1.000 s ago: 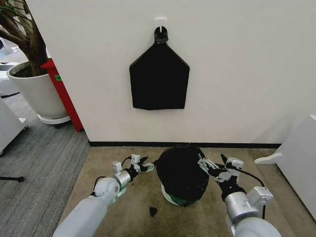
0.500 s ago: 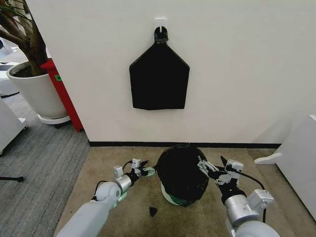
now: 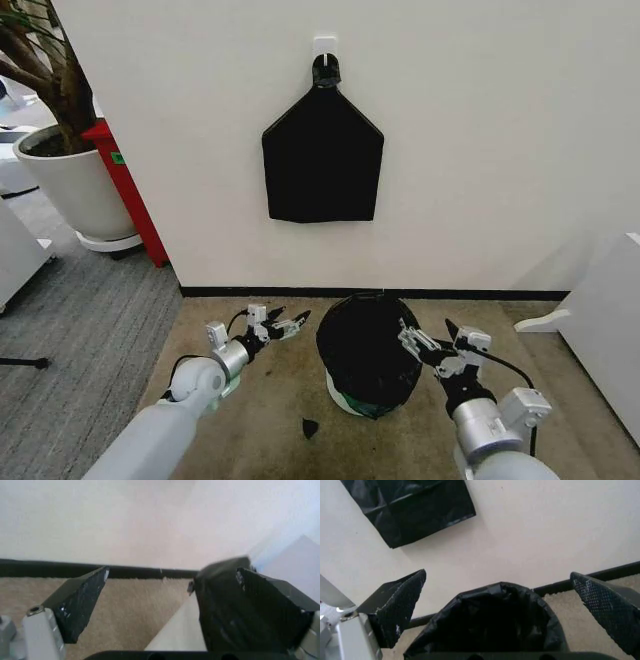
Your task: Place the garbage bag over the trash bin.
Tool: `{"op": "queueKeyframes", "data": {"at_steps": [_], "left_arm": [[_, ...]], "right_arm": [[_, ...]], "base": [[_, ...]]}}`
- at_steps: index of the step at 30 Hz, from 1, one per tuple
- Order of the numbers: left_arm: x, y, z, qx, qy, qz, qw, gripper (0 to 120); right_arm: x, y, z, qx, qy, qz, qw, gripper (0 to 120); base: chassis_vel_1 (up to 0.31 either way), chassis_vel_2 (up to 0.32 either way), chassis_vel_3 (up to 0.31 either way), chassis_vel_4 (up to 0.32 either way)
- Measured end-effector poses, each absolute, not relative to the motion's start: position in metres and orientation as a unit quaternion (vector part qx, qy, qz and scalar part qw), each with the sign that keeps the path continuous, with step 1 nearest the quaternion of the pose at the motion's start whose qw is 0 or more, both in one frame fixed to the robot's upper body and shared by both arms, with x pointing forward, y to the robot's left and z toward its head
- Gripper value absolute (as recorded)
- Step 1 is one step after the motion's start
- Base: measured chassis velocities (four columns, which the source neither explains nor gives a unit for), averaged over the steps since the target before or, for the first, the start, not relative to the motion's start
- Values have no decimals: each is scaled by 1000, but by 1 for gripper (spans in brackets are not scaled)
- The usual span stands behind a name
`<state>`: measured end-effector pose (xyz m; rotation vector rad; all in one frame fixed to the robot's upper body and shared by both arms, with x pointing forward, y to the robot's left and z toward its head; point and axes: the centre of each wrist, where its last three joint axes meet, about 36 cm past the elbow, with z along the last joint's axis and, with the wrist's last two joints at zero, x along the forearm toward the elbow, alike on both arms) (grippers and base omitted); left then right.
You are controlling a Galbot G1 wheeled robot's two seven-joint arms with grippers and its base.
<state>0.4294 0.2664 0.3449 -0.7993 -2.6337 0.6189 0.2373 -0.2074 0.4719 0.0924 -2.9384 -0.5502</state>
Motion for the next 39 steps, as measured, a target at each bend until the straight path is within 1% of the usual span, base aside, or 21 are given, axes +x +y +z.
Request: {"op": "queueKeyframes", "data": {"at_steps": [1, 3, 7, 8, 9, 11, 13, 15, 19, 22, 25, 26, 27, 29, 31, 32, 34, 35, 37, 39], "left_arm": [[429, 266, 345, -280, -922, 217, 160, 100], [416, 270, 362, -259, -929, 220, 148, 100], [391, 295, 412, -206, -949, 218, 100, 100], [391, 295, 412, -206, -949, 218, 100, 100], [386, 301, 422, -198, -952, 214, 91, 100], [377, 314, 441, -180, -962, 197, 63, 100], [367, 337, 464, -159, -974, 157, 28, 100], [360, 350, 478, -153, -978, 140, 11, 100], [356, 358, 493, -157, -978, 134, 1, 100], [356, 359, 498, -162, -977, 139, 2, 100], [355, 356, 497, -165, -976, 145, 6, 100], [355, 356, 497, -165, -976, 145, 6, 100], [352, 355, 495, -164, -975, 148, 10, 100], [346, 354, 493, -161, -975, 154, 13, 100], [338, 352, 491, -152, -975, 161, 12, 100], [338, 352, 491, -152, -975, 161, 12, 100], [332, 350, 491, -145, -975, 167, 10, 100], [327, 348, 492, -143, -975, 169, 11, 100], [320, 345, 492, -141, -975, 173, 13, 100], [312, 341, 493, -139, -974, 178, 15, 100]], "right_arm": [[237, -207, 472, 31, -980, -183, 75, 100], [237, -208, 472, 31, -980, -182, 71, 100], [240, -216, 471, 34, -985, -160, 61, 100], [240, -216, 471, 34, -985, -160, 61, 100], [241, -219, 471, 36, -986, -152, 58, 100], [243, -225, 471, 37, -988, -137, 55, 100], [245, -230, 471, 40, -990, -124, 53, 100], [246, -230, 473, 45, -990, -125, 56, 100], [256, -233, 483, 49, -985, -154, 63, 100], [279, -248, 498, 66, -977, -190, 66, 100], [304, -269, 506, 96, -965, -228, 90, 100], [304, -269, 506, 96, -965, -228, 90, 100], [328, -291, 507, 124, -952, -252, 125, 100], [366, -327, 508, 165, -929, -280, 174, 100], [421, -368, 515, 221, -902, -298, 221, 100], [421, -368, 515, 221, -902, -298, 221, 100], [466, -397, 512, 245, -888, -303, 246, 100], [488, -403, 507, 257, -880, -304, 257, 100], [516, -405, 503, 268, -879, -293, 265, 100], [537, -397, 507, 276, -883, -275, 262, 100]], "base": [[0, 0, 0, 0], [0, 0, 0, 0], [0, 0, 0, 0], [0, 0, 0, 0], [0, 0, 0, 0], [0, 0, 0, 0], [0, 0, 0, 0], [0, 0, 0, 0], [0, 0, 0, 0], [0, 0, 0, 0], [0, 0, 0, 0], [0, 0, 0, 0], [0, 0, 0, 0], [0, 0, 0, 0], [0, 0, 0, 0], [0, 0, 0, 0], [0, 0, 0, 0], [0, 0, 0, 0], [0, 0, 0, 0], [0, 0, 0, 0]]}}
